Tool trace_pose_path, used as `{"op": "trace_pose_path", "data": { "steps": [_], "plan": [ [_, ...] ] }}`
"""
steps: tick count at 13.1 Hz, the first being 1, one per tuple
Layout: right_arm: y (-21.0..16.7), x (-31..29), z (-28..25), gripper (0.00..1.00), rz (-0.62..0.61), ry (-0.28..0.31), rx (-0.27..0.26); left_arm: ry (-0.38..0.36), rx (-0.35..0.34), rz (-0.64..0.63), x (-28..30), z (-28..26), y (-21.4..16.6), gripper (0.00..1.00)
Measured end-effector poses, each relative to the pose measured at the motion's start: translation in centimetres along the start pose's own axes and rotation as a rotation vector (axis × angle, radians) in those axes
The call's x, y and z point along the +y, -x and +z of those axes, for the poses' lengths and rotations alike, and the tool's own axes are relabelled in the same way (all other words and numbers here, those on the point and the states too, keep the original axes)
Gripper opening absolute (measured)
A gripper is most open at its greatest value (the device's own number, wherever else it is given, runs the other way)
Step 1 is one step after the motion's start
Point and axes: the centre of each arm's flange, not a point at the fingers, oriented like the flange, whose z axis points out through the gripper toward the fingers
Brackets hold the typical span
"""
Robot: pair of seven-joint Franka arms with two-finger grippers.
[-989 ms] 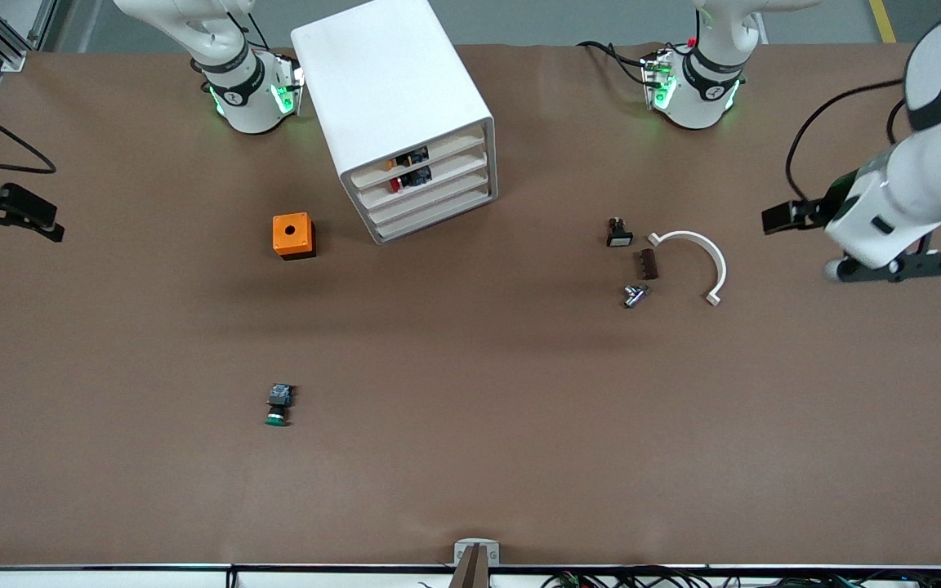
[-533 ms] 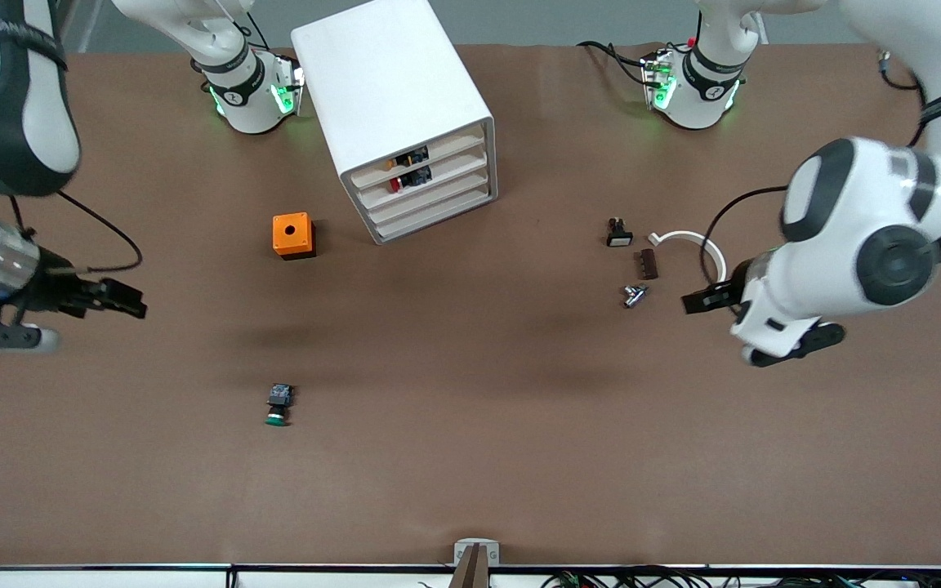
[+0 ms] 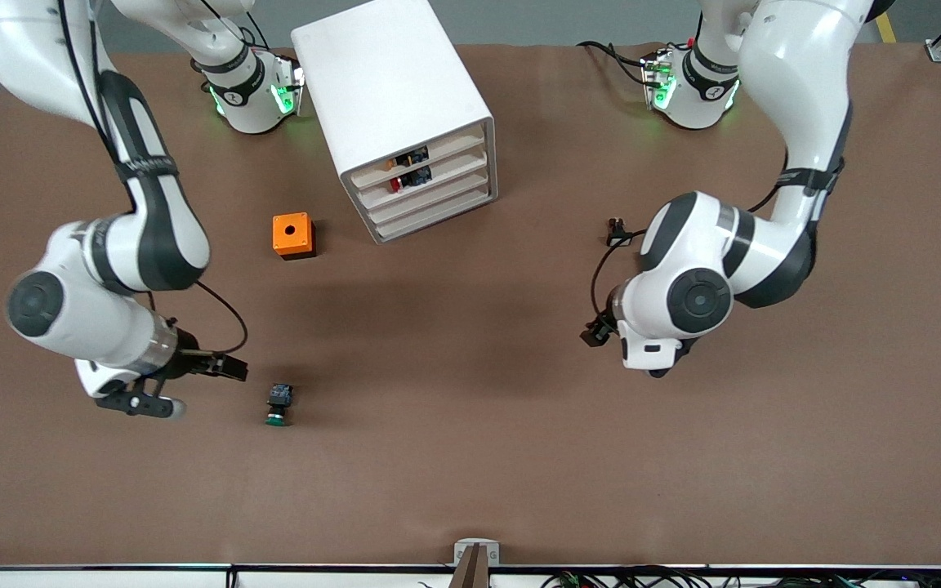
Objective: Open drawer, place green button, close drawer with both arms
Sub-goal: 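Reach the right gripper to the green button while the left gripper approaches the drawer, then grasp the green button with the right gripper while the left gripper grips the drawer, then pull the drawer open with the left gripper while the right gripper lifts the button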
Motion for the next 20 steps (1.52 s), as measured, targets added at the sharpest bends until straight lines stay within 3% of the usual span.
{"op": "trace_pose_path", "data": {
  "steps": [5,11,13,17,20],
  "plan": [
    [0.2,-2.4,7.5,1.00,0.076,-0.009,0.032,-0.016,-0.296,-0.354,3.4,8.3,4.4,1.00],
    [0.7,-2.8,10.5,0.96,0.084,-0.004,0.029,-0.183,-0.567,-0.694,4.6,15.1,9.1,0.98],
    [0.8,-2.7,11.3,0.82,0.085,-0.002,0.024,-0.266,-0.631,-0.842,4.8,17.0,11.0,0.96],
    [0.9,-2.5,12.1,0.70,0.085,0.003,0.014,-0.397,-0.680,-1.016,4.8,21.1,12.8,0.93],
    [0.6,-1.9,12.0,0.41,0.075,0.004,0.018,-0.498,-0.709,-1.059,4.5,21.5,15.3,0.90]
  ]
}}
